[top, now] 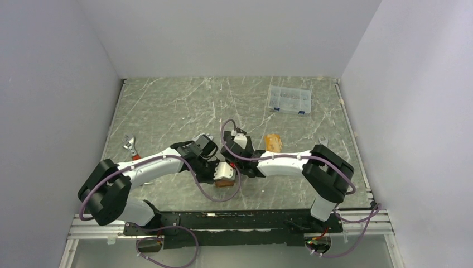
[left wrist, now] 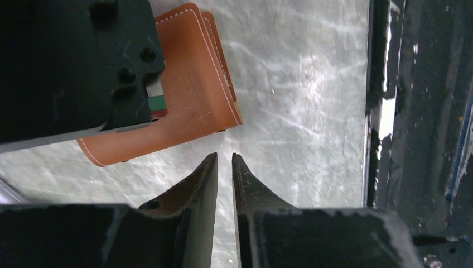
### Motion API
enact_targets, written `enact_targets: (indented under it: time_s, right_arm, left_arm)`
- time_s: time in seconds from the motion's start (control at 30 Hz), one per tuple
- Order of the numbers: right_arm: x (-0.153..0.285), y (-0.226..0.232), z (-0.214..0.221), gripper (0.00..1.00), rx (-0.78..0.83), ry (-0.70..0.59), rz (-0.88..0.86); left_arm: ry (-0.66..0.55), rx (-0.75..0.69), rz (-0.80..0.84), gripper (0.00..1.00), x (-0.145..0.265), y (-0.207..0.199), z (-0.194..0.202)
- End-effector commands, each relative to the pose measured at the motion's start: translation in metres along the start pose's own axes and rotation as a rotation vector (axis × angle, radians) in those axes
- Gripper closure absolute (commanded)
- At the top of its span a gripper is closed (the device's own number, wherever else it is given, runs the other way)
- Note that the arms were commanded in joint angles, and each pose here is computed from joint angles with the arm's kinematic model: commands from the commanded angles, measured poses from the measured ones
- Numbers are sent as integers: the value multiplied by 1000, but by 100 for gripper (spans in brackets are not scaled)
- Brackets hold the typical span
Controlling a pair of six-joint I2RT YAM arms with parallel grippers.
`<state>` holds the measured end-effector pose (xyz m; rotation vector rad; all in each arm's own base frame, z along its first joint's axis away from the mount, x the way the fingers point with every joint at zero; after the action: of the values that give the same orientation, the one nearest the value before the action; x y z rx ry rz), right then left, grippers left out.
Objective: Put the credit cards into the card holder
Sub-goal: Close the card holder at the center of the board.
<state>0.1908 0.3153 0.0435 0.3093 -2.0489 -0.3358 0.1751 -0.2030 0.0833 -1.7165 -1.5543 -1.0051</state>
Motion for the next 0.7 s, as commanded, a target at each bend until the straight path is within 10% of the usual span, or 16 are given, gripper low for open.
enact_targets:
  time_s: [0.0,0.67]
  right_arm:
    - [35,-134,123,100,159,446,498]
    - [48,-142,133,100,116,379,574]
  left_arm:
    - [-314,231,-307,79,77,69,-11]
    - [-538,327,-278,72,113,68,15]
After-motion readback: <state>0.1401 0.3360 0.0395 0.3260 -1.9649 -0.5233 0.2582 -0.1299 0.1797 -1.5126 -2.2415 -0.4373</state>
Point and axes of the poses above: each gripper's point midway between its finger pads, its own x axis back along the fingers, its own y axis along the line the jaws close on, z = x × y, the point moved 4 cm from there along x, back along the fingers, and after that the axes turned 2 degrees about -x, right-handed, at the moved point
